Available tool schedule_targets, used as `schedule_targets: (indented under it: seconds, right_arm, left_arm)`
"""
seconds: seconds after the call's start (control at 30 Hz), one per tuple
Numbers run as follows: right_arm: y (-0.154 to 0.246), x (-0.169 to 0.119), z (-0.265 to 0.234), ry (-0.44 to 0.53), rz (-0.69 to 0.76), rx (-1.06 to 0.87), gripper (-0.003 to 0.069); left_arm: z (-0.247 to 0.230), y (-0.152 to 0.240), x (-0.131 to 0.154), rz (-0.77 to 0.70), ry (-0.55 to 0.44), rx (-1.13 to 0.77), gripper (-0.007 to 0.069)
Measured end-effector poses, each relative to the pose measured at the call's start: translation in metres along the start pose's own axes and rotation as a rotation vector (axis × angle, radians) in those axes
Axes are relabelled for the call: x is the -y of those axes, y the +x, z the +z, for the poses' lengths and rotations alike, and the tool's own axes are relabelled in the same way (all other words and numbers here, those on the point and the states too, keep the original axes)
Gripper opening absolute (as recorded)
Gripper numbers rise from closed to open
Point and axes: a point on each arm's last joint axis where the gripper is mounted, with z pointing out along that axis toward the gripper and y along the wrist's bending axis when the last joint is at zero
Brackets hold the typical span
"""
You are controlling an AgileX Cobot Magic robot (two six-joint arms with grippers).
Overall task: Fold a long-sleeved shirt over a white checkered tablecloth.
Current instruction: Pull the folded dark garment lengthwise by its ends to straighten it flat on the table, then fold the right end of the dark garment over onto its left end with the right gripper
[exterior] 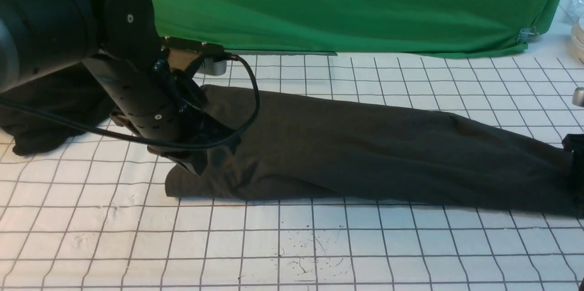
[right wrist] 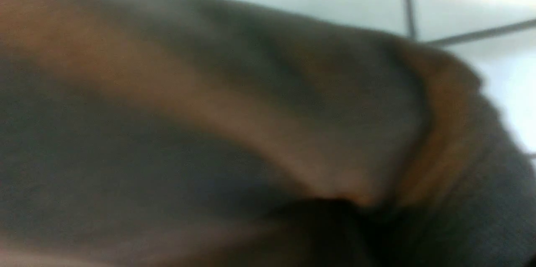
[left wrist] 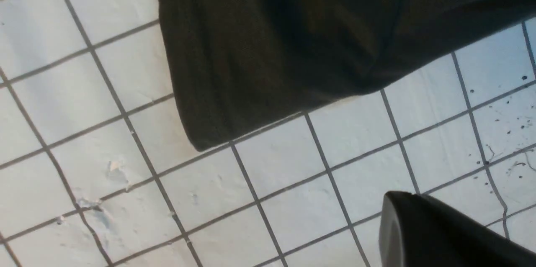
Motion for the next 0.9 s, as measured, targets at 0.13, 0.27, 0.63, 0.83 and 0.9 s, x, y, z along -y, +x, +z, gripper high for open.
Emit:
schedule_targets:
  seconds: [0.13, 0.27, 0.63, 0.83, 0.9]
  right_arm:
    - [0.000, 0.002, -0.005, 0.015, -0.011, 0.011, 0.0064]
    - [-0.002, 0.017, -0.023, 0.041, 0.037, 0.053, 0.0040]
    - [-0.015, -0.015, -0.158, 0.089, 0.009, 0.330, 0.0038]
    - [0.002, -0.132, -0.190, -0.024, -0.171, 0.425, 0.0038]
    - [0.014, -0.170, -0.189, -0.064, -0.227, 0.418, 0.0038]
  left_arm:
    - [-0.011, 0.003, 0.000, 0.003, -0.002, 0.017, -0.0002]
    - [-0.026, 0.007, 0.000, 0.010, -0.009, 0.047, -0.0002]
    - [-0.063, 0.018, -0.009, 0.006, -0.122, 0.126, -0.0002]
    - [-0.063, 0.019, -0.009, 0.000, -0.126, 0.123, -0.0002]
    - [-0.063, 0.019, -0.009, -0.002, -0.126, 0.121, -0.0002]
